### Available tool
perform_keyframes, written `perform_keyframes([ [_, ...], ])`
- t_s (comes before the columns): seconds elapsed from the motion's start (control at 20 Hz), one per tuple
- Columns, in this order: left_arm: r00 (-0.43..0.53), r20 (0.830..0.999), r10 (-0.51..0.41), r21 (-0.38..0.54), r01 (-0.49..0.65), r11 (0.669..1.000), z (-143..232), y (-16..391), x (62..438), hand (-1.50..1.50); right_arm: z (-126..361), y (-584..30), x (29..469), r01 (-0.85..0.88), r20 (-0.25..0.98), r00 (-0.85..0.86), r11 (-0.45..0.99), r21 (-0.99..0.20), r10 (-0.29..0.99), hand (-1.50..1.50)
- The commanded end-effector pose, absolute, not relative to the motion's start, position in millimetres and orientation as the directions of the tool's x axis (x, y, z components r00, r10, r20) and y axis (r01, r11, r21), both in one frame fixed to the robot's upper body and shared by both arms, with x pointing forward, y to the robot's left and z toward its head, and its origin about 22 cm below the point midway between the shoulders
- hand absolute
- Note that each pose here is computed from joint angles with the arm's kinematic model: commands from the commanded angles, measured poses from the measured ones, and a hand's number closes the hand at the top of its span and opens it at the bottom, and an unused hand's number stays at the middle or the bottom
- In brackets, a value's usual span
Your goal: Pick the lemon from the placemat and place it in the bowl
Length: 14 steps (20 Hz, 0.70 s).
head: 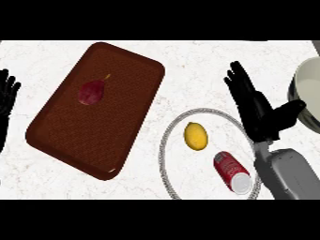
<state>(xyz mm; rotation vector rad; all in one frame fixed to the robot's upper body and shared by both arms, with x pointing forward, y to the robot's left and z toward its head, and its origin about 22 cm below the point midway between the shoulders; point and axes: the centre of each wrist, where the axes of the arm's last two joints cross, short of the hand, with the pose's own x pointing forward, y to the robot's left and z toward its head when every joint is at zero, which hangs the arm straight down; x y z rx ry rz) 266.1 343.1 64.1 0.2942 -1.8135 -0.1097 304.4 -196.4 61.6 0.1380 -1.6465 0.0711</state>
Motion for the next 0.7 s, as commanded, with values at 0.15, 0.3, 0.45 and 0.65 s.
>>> perform_keyframes([
  [0.15, -0.154, 0.967, -0.205, 0.223, 0.109, 0.969, 43, 290, 269, 0.00, 57, -186, 298, 0.127, 0.984, -0.153, 0.989, -0.075, 0.094, 1.50],
  [0.3, -0.129, 0.977, -0.171, 0.193, 0.182, 0.964, 37, 275, 264, 0.00, 25, -259, 292, 0.191, 0.801, -0.022, 0.788, -0.585, 0.599, 1.50],
  [0.45, -0.062, 0.990, -0.131, 0.144, 0.325, 0.935, 26, 230, 261, 0.00, 13, -169, 277, 0.340, 0.954, 0.024, 0.895, -0.288, 0.297, -1.50],
  [0.65, -0.069, 0.991, -0.117, 0.134, 0.329, 0.935, 33, 206, 276, 0.00, -6, -140, 277, 0.310, 0.887, -0.024, 0.847, -0.432, 0.461, -1.50],
])
